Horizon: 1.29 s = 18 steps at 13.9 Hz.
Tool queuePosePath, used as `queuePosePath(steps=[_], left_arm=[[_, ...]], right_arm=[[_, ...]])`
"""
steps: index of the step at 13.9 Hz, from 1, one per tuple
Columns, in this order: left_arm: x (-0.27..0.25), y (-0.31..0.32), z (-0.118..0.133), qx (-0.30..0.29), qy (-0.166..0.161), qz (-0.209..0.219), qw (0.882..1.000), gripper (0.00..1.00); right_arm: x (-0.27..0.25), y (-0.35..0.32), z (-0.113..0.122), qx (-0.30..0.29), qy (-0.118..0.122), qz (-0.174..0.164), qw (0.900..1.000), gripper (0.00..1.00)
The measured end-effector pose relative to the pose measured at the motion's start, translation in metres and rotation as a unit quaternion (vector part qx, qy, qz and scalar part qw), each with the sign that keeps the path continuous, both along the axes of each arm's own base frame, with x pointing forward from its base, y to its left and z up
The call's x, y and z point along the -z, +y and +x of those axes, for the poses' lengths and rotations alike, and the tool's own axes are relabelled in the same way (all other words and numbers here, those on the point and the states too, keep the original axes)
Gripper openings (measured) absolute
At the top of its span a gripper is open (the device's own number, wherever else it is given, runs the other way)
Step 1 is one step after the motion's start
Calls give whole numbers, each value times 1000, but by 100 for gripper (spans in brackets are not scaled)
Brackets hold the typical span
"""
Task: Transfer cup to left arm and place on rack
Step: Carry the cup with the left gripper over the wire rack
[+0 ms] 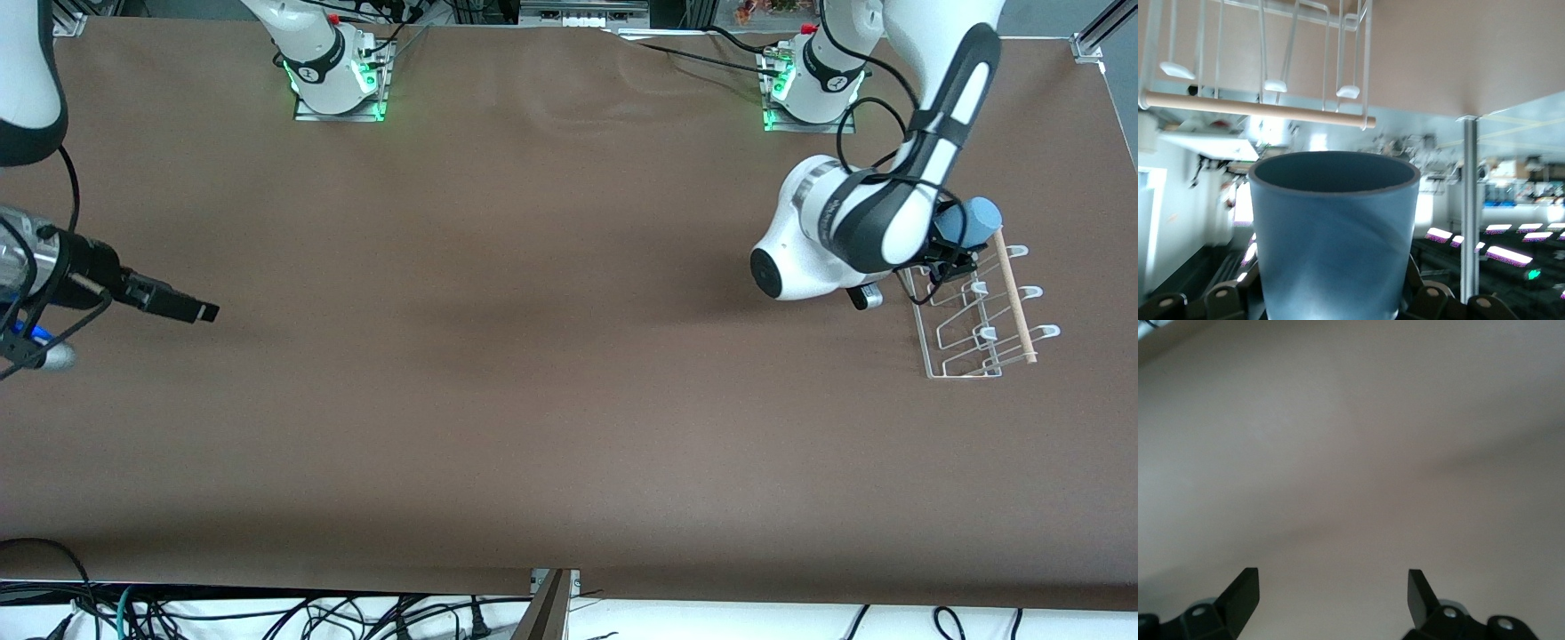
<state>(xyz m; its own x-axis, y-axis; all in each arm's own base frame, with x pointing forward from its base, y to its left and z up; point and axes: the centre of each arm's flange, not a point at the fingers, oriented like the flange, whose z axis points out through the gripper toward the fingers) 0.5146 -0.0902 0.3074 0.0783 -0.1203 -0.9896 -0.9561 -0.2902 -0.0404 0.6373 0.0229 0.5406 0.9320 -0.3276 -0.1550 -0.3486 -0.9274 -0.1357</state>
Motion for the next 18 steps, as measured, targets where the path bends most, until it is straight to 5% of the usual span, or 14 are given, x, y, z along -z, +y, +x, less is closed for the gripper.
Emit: queuePosePath(steps=[8,15,18], left_arm=[[55,70,-38,69,-32,21,997,78],[72,77,-56,92,-54,43,993,78],[73,78,-58,95,-55,45,993,78]], right_arm=[[9,30,-69,-70,-40,-79,994,99],[-13,-32,-72,-113,-69,-81,988,99],[-26,-30,-76,-130,-60,-78,987,99]])
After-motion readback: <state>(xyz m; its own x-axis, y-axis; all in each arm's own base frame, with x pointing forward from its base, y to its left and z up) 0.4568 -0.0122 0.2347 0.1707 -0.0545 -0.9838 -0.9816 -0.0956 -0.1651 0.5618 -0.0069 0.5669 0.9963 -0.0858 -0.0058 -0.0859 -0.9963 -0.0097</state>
